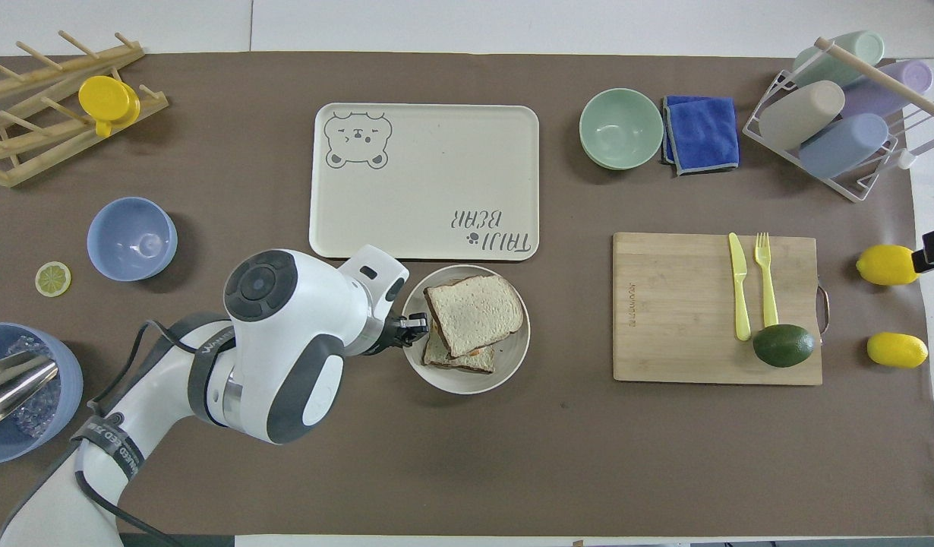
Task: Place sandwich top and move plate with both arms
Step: 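Slide the sandwich plate with the left gripper onto the bear tray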
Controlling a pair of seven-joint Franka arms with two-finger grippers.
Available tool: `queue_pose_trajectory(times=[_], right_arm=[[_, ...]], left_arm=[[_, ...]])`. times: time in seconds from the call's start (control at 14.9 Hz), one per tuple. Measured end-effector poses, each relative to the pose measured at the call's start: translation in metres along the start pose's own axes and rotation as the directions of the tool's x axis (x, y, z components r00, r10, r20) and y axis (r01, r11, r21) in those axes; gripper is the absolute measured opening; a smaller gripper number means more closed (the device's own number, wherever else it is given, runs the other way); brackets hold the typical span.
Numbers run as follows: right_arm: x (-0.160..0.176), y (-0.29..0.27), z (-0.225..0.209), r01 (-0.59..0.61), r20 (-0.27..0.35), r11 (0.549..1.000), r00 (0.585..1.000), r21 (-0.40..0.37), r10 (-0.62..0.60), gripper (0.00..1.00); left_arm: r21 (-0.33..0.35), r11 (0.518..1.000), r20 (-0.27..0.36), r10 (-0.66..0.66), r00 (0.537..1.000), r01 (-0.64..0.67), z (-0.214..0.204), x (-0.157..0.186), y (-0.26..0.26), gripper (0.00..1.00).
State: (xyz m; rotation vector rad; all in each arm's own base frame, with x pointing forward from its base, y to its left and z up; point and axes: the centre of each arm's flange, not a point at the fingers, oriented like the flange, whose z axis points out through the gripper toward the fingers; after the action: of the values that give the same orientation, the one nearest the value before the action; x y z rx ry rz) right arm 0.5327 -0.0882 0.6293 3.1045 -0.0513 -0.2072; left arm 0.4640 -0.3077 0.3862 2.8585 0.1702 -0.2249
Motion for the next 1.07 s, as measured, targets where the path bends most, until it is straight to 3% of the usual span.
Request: queue_pose_trajectory(times=[0.4, 0.87, 1.07], right_arm=[[0.001, -0.009, -0.001, 0.016, -0.002, 1.000, 1.000, 0.020, -0.016, 1.00], [0.001, -0.011, 0.000, 0.019, 0.001, 1.000, 1.000, 0.021, -0.019, 1.00], [0.001, -0.013, 0.001, 0.023, 0.007, 1.000, 1.000, 0.021, -0.023, 1.00]], left_arm=[[-0.070, 0.996, -0.053, -0.062, 0.997, 0.058, -0.045, 0.063, -0.013, 0.05], [-0.132, 0.984, -0.050, -0.125, 0.991, 0.118, -0.022, 0.158, -0.016, 0.05], [-0.141, 0.981, -0.037, -0.137, 0.990, 0.131, -0.002, 0.180, -0.015, 0.05]])
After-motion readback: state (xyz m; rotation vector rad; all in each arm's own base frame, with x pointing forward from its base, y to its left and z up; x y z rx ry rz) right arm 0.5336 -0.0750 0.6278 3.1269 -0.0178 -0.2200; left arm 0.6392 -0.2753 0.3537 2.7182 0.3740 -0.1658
